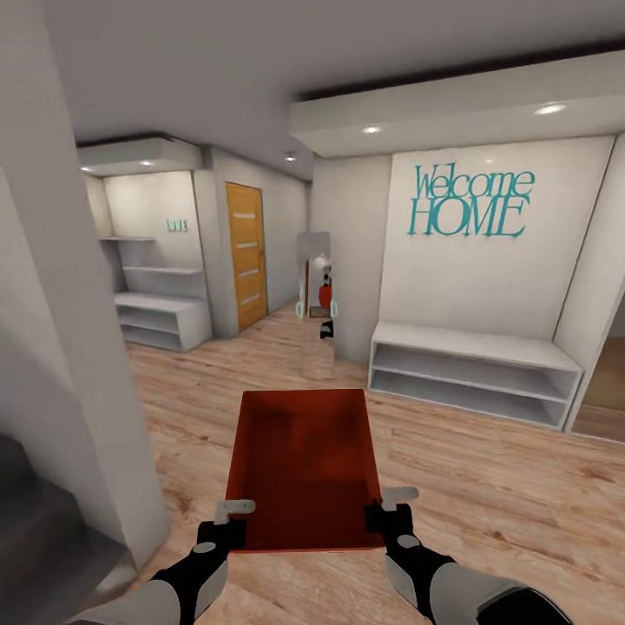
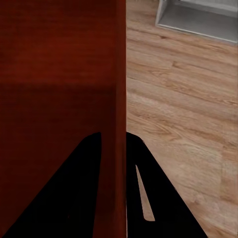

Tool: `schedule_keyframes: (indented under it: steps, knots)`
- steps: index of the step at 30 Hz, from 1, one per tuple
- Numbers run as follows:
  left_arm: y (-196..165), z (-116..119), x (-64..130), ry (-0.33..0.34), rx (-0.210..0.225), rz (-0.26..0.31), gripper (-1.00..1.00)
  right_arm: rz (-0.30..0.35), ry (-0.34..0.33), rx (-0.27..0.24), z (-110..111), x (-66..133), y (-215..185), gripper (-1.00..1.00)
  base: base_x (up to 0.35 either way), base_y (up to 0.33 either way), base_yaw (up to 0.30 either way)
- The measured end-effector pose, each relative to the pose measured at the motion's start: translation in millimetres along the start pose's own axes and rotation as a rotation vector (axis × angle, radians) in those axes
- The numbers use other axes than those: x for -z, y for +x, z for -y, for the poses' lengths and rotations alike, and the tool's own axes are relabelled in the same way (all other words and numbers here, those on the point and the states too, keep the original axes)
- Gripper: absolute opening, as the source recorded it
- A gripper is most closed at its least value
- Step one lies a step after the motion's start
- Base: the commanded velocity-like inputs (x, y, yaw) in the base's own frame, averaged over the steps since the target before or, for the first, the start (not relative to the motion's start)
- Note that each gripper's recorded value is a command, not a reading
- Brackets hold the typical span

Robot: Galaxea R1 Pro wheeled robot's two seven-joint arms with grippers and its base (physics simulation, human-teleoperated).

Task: Move the two storage containers from the living room to the garage. In the garage, place one container on the floor and stack the other container on top of it (either order is fine).

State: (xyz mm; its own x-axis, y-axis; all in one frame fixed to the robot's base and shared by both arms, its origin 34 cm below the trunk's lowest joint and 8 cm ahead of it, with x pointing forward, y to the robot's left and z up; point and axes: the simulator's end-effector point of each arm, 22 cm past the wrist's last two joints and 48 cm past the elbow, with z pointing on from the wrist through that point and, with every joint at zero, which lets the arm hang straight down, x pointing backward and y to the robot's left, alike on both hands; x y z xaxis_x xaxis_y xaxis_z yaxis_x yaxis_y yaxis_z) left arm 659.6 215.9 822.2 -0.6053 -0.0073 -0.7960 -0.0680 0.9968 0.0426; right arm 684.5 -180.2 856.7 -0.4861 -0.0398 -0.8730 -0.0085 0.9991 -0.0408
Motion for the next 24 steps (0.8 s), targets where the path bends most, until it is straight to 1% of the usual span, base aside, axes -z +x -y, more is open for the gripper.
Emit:
schedule_keyframes:
  steps: [24]
  knots:
    - [0.0, 0.3, 0.1, 0.0, 0.0, 0.0, -1.0, 0.0, 0.0, 0.0, 0.2, -0.1, 0.0, -1.0, 0.321, 0.0, 0.0]
